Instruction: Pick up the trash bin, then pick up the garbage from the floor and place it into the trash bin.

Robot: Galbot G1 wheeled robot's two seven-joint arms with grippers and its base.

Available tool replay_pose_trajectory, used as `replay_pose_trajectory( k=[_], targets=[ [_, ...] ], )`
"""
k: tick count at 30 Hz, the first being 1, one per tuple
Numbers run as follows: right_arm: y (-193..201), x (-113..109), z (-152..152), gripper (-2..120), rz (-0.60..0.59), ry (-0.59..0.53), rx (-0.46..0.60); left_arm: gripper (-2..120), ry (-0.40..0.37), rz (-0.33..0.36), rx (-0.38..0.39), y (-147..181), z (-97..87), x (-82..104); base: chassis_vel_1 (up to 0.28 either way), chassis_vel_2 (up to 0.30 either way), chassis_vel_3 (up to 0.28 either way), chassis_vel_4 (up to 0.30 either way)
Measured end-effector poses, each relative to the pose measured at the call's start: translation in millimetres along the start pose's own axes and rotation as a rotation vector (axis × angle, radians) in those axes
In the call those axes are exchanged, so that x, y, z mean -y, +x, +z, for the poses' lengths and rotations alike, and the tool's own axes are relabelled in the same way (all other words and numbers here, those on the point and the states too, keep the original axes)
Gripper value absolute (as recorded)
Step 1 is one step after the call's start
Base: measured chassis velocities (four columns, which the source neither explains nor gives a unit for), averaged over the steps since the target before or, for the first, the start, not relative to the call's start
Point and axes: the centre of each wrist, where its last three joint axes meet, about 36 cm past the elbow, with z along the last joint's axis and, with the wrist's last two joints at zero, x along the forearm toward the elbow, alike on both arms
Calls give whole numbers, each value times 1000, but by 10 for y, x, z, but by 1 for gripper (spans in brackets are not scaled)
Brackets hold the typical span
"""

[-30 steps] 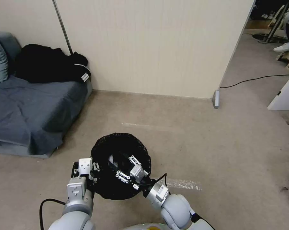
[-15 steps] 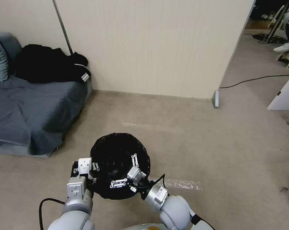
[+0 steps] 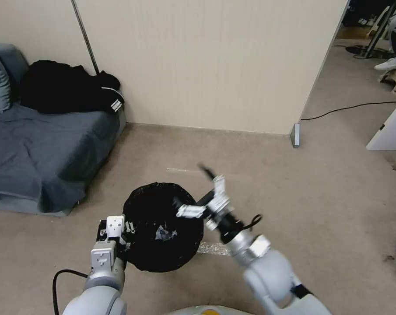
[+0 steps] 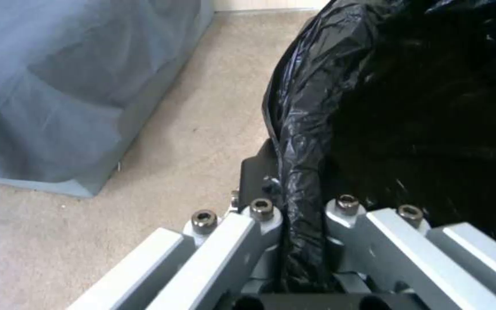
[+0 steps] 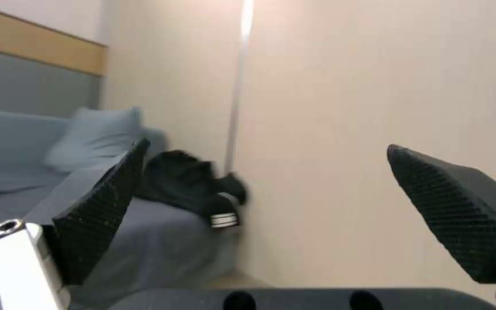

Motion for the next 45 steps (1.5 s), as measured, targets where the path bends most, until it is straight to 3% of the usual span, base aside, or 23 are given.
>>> replay_pose_trajectory(
  k=[7,11,19,45],
  targets=[
    [224,128,-37,100,120,32,-33,1,-1,-2,9,-29,-13,-46,0,0,0,0],
    [416,218,104,100,199,50,-73,1,6,-4,12,-15,-17,-62,0,0,0,0],
    [559,168,310,100,243,22,-130,1,20,0,17,20,-42,-34,0,0,0,0],
    [453,85,421,100,225,-8,-114,1,29,-3,27,75,-69,-32,67,61,61,65]
  ],
)
